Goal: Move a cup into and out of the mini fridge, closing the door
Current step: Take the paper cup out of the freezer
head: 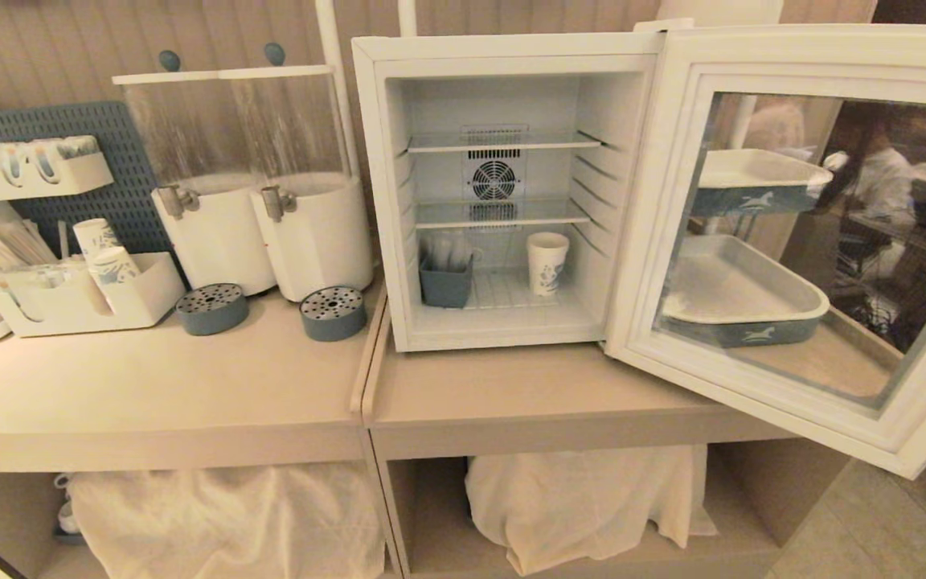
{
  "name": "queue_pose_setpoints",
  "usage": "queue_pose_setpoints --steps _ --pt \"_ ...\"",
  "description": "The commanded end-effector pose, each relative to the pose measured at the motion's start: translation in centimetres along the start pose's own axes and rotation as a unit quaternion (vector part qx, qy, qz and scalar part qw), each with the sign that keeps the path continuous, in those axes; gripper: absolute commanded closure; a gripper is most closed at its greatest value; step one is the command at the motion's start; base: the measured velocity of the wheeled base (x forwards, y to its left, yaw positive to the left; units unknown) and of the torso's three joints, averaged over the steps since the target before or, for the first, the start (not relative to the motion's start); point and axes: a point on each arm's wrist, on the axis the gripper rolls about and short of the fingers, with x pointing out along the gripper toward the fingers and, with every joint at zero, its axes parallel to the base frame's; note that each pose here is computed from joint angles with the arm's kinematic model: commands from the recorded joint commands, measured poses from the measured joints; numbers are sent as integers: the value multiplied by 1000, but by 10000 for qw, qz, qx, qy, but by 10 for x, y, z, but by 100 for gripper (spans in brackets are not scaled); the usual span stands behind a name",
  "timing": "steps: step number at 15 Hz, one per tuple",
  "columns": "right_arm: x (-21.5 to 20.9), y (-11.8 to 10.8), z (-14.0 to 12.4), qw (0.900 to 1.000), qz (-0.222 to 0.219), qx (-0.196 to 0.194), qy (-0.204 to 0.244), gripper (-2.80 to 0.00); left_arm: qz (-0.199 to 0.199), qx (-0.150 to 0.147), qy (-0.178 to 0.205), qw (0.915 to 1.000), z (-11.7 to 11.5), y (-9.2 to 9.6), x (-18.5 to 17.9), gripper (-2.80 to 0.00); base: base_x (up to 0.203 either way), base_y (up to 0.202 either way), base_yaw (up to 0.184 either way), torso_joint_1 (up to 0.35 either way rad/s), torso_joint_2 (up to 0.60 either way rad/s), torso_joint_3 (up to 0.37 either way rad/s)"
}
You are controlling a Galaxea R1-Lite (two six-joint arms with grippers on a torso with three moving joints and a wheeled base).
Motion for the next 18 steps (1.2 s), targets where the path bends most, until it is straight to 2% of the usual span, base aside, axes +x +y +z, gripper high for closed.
queue_pose_setpoints --steps 1,8,14,18 --pt "0 0 0 10000 -2 1 11 0 0 6 3 10000 0 0 0 0 3 66 -10 7 3 0" --pt "0 0 0 10000 -2 16 11 0 -15 -25 13 10000 0 0 0 0 0 174 6 2 3 1" --pt "0 0 0 10000 -2 16 12 0 -8 14 3 10000 0 0 0 0 0 16 2 0 0 0" --pt "0 0 0 10000 -2 16 11 0 -2 -2 3 10000 0 0 0 0 131 121 -3 2 2 2"
